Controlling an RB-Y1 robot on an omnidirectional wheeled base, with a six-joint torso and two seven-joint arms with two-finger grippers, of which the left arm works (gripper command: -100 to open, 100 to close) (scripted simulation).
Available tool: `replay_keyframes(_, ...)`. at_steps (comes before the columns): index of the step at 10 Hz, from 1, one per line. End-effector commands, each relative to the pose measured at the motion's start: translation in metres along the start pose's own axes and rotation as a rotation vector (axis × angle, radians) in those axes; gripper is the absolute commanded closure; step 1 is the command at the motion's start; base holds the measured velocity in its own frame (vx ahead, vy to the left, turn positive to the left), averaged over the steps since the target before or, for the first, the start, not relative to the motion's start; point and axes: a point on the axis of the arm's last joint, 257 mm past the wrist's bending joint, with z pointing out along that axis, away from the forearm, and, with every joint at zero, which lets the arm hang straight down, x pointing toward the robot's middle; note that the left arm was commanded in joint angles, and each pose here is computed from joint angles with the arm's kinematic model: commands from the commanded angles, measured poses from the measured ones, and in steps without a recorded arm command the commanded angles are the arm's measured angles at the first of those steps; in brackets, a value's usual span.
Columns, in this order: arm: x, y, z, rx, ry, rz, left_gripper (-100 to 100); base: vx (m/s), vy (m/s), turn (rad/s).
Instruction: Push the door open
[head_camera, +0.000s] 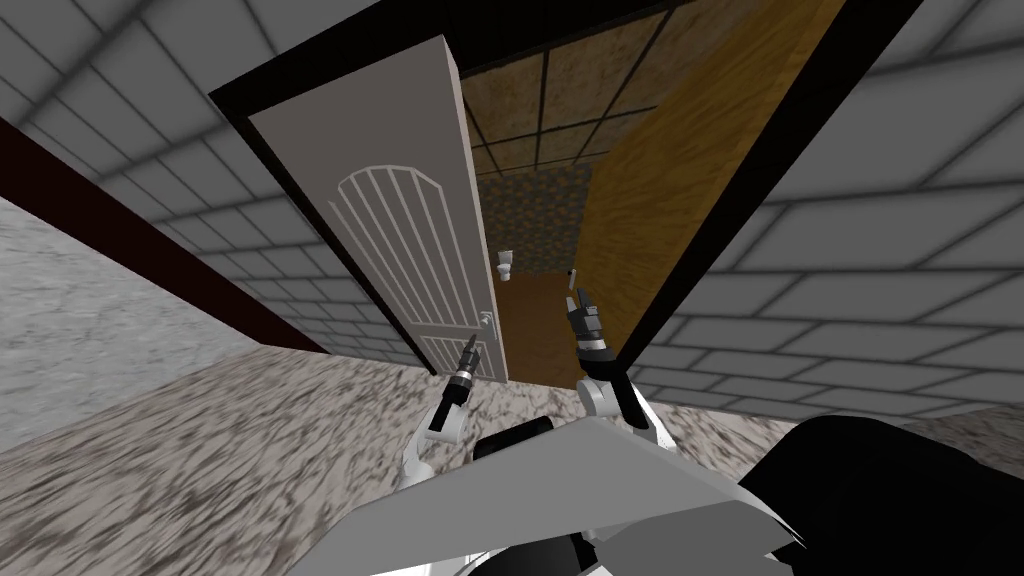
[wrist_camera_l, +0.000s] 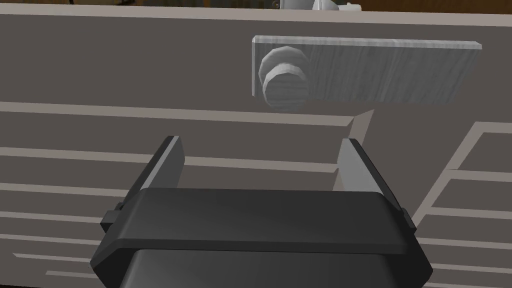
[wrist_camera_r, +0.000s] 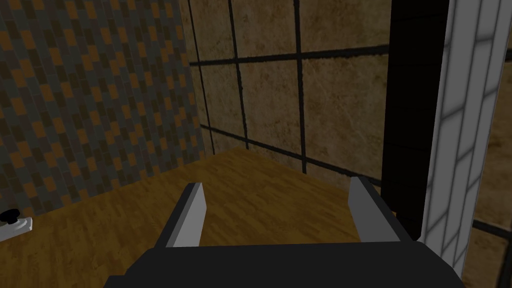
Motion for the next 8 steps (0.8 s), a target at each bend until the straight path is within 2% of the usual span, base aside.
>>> replay_keyframes(1,0.0036,0.0123,0.0031,-0.033,0.014,0.007,-100,0.046,0.176,-0.085)
replay_keyframes(2,0.0027,0.0075,0.0025,-0.02,0.009,0.004,-100,0.02,0.076,-0.021)
replay_keyframes(3,0.001,0.0104,0.0039,-0.023,0.004,0.004,-100,0.126,0.01,-0.035)
replay_keyframes(8,-0.0034,0.0149,0.0073,-0.023,-0.01,0.001,-100,0.183,-0.06,-0.029)
